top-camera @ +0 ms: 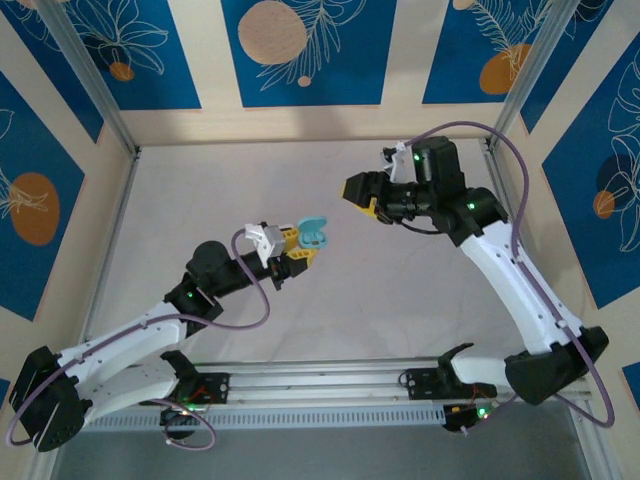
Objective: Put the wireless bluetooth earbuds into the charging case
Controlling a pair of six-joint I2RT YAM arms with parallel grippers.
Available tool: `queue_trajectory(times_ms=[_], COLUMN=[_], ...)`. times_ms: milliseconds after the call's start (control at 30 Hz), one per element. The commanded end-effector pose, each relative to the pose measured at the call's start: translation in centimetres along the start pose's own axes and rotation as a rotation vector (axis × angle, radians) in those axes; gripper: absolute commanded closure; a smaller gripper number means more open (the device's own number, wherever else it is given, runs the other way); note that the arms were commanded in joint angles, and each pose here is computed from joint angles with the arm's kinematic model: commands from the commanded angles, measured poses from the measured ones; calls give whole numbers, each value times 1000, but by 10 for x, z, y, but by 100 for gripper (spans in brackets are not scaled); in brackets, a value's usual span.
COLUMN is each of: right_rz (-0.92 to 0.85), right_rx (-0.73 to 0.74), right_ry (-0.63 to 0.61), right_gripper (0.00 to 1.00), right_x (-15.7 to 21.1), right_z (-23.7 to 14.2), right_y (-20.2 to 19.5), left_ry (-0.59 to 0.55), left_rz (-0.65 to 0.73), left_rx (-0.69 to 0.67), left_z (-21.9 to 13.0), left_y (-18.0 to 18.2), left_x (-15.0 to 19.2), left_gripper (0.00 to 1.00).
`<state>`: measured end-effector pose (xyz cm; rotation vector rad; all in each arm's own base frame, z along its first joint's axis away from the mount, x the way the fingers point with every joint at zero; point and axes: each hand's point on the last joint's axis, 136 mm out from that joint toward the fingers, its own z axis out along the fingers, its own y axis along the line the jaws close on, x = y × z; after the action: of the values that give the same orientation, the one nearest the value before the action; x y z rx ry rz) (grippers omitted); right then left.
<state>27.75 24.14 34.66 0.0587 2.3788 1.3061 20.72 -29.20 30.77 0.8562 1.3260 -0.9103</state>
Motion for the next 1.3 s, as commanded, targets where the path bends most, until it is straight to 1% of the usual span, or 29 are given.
queue_trajectory(times_ms=[0, 200, 400, 600, 1000, 1133, 1267], right_rz=[-3, -7, -46, -46, -80, -76, -31], right_rx=[-69, -59, -39, -18, -43, -105, -191], right_ry=[88, 182, 252, 292, 346, 344, 328], right_gripper=[37, 36, 36, 36, 36, 35, 35], right_x=[13, 23, 36, 46, 64, 68, 68], right_z=[2, 22, 32, 36, 32, 27, 18], right_y=[25, 28, 29, 21, 25, 31, 33], left_ry=[-75, -84, -96, -113, -140, -148, -167], left_rz=[6, -5, -3, -1, -2, -1, -6], left_rx=[52, 70, 56, 52, 24, 22, 21], left_z=[2, 4, 3, 3, 1, 1, 0], left_y=[-10, -13, -11, -10, -6, -5, -5], left_x=[-28, -31, -34, -38, -44, -46, -50], left_gripper=[75, 75, 74, 75, 75, 75, 75])
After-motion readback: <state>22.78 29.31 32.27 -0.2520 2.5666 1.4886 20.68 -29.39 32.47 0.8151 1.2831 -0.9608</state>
